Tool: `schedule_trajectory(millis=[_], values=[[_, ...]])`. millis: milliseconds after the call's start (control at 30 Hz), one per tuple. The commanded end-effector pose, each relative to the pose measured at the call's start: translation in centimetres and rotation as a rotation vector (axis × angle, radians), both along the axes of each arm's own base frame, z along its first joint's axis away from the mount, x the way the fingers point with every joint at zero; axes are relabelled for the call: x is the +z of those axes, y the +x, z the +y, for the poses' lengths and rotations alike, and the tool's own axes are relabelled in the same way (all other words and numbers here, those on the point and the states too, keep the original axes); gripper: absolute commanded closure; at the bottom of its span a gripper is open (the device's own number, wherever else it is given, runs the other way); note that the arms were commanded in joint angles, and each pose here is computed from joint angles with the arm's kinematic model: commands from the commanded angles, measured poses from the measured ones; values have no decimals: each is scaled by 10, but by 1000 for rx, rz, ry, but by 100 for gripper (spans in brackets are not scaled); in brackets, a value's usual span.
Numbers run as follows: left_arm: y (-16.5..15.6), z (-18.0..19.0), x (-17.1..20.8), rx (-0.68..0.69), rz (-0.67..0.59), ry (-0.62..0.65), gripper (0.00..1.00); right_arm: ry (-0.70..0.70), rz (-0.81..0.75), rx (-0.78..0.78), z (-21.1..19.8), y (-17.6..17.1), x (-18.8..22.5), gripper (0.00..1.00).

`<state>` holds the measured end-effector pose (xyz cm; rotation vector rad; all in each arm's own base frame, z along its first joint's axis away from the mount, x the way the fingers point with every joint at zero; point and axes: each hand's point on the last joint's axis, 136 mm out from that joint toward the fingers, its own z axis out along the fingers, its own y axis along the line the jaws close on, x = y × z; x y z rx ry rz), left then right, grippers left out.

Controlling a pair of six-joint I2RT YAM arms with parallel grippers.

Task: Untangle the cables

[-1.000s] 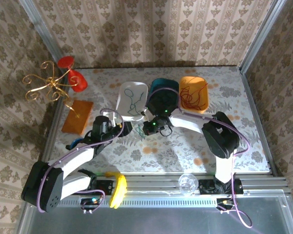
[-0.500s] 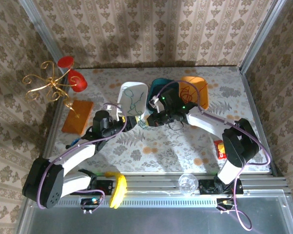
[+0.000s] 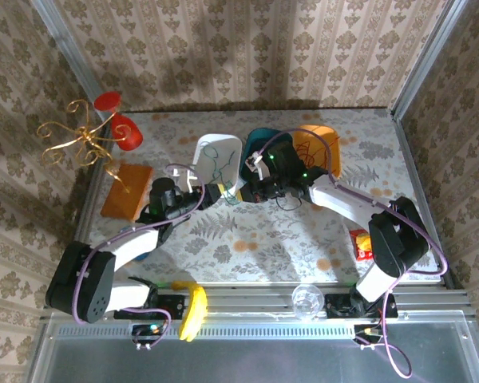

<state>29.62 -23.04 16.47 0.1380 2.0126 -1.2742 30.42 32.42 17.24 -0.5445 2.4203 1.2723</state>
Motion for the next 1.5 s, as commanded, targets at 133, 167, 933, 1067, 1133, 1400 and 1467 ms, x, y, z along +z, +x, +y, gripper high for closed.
schedule_trajectory(millis=[133, 167, 933, 1067, 1133, 1400, 1467], values=[[1, -19, 16, -65, -30, -65, 84, 44, -7, -13, 2, 0, 14, 98], [2, -19, 14, -57, -23, -70, 91, 43, -5, -23, 2, 1, 14, 98], [35, 66, 16, 508, -21, 27, 100, -225, 65, -828, -119, 39, -49, 100], [46, 65, 46, 513, -71, -85, 100, -236, 75, -811, -117, 40, -51, 100], [53, 68, 54, 526, -74, -131, 100, -226, 77, -779, -110, 40, -51, 92], [94, 69, 58, 579, -84, -153, 100, -259, 7, -780, -118, 38, -35, 56], [105, 64, 51, 576, -68, -160, 100, -274, -12, -784, -123, 35, -32, 56]])
